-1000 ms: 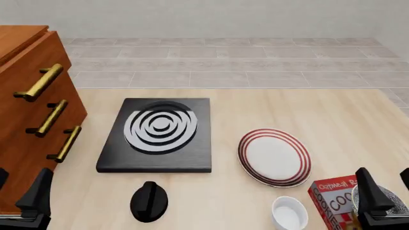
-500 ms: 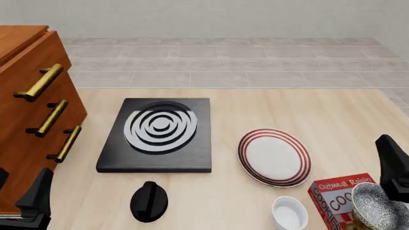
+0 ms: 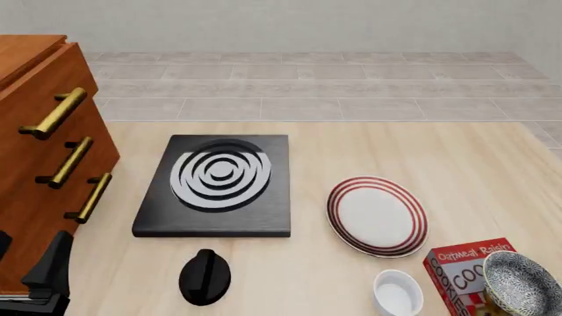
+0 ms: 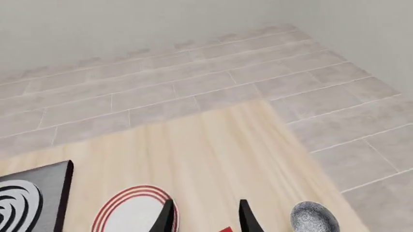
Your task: Pick the akita bowl on the cookies box and place it on the plate.
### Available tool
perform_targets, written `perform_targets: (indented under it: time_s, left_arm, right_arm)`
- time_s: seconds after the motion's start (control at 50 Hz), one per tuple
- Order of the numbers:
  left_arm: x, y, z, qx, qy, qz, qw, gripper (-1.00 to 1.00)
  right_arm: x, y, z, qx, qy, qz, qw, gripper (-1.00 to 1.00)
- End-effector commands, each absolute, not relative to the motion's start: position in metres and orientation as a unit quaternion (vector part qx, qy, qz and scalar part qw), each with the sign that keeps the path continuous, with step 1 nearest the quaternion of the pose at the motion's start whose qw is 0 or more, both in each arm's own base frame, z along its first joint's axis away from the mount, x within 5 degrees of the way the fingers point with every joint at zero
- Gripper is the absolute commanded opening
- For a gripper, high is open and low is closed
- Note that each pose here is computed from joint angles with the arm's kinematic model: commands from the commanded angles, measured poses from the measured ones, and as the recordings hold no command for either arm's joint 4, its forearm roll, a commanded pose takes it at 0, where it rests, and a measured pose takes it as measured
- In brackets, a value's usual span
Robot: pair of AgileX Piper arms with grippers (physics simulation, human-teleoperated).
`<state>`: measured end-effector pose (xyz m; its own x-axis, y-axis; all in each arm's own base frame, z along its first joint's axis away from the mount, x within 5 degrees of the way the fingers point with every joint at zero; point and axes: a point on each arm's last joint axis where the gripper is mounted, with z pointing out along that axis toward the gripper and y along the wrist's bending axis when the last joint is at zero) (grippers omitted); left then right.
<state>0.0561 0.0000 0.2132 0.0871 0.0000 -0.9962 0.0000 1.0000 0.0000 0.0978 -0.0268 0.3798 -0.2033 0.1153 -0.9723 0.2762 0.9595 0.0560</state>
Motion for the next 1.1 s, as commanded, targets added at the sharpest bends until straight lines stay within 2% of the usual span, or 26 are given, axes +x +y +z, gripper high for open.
perform_targets:
  time_s: [0.02, 0.3, 0.66, 0.9, 1.1]
  left_arm:
    - [0.056, 0.000, 0.213, 0.000, 0.676, 0.000, 0.737, 1.00]
    - [0.056, 0.000, 0.213, 0.000, 0.676, 0.000, 0.737, 1.00]
    - [0.056, 0.000, 0.213, 0.000, 0.676, 0.000, 0.737, 1.00]
    - [0.056, 0.000, 0.213, 0.000, 0.676, 0.000, 0.737, 1.00]
    - [0.056, 0.000, 0.213, 0.000, 0.676, 0.000, 0.737, 1.00]
  right_arm:
    - [0.122, -0.040, 0.373, 0.172, 0.818, -0.061, 0.545, 1.00]
    - [0.124, -0.054, 0.348, 0.205, 0.837, -0.086, 0.500, 1.00]
    - [0.116, -0.063, 0.347, 0.218, 0.836, -0.120, 0.489, 1.00]
    - [0.115, -0.063, 0.316, 0.215, 0.863, -0.117, 0.442, 1.00]
    - [0.111, -0.064, 0.302, 0.216, 0.870, -0.121, 0.426, 1.00]
